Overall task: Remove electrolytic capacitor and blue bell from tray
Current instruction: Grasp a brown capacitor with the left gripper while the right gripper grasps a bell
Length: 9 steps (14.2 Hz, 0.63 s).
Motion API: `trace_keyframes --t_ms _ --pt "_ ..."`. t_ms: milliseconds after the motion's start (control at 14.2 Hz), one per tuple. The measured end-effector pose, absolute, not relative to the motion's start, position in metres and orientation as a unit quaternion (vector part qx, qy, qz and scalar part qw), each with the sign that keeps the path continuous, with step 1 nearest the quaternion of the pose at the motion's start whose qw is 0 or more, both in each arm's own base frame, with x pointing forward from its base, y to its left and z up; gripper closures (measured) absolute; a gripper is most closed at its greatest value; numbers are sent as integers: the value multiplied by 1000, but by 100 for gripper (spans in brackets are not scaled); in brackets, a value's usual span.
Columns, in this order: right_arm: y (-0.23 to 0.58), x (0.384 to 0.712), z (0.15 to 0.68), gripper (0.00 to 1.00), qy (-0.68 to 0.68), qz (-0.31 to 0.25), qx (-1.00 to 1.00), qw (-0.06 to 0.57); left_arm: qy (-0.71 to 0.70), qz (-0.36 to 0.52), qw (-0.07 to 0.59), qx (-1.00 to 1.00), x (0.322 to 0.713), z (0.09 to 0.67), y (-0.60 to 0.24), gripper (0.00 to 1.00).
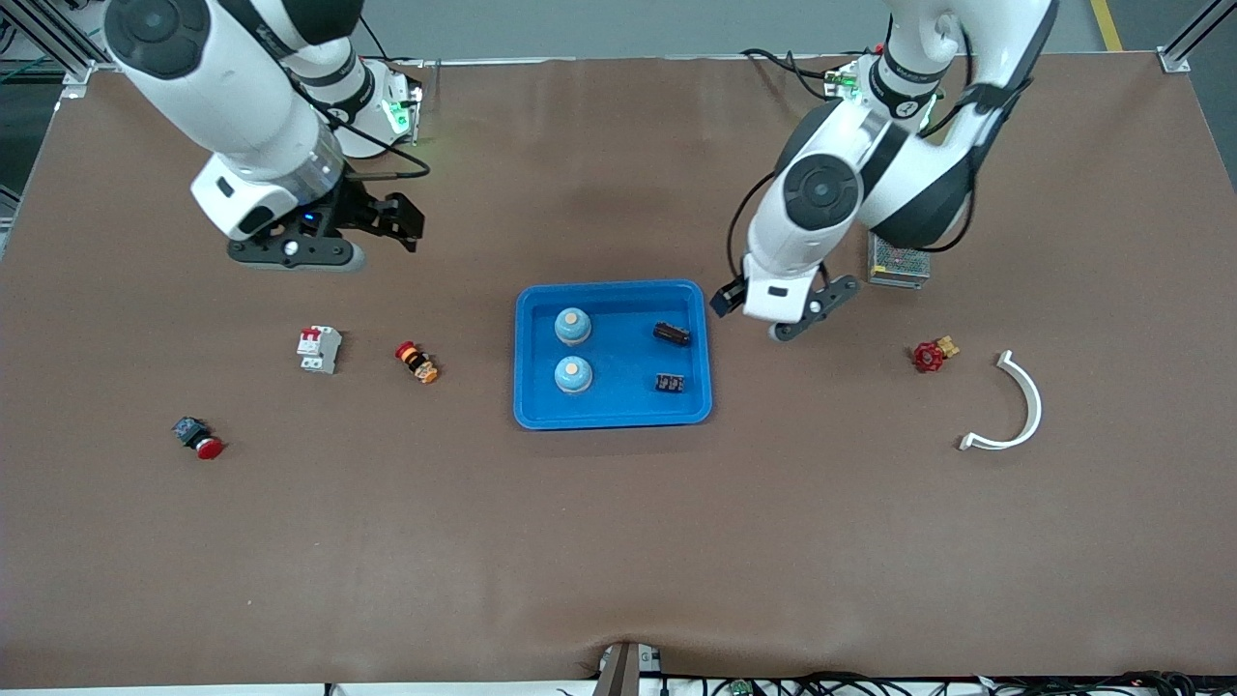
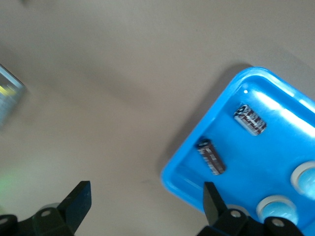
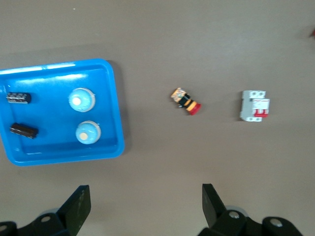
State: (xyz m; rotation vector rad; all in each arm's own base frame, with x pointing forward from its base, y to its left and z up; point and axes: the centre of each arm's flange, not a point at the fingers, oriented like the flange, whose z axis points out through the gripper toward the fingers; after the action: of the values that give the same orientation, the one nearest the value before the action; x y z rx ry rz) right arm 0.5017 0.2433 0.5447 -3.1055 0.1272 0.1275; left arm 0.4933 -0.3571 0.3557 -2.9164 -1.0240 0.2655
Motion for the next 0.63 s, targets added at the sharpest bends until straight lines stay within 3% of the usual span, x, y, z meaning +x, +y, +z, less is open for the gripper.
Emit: trace_keyframes --t_ms 423,634 --pt "312 493 504 0 63 30 -997 21 -445 66 14 -893 484 284 -402 2" --pt "331 489 472 0 64 12 -997 32 -491 52 13 -869 478 253 -417 11"
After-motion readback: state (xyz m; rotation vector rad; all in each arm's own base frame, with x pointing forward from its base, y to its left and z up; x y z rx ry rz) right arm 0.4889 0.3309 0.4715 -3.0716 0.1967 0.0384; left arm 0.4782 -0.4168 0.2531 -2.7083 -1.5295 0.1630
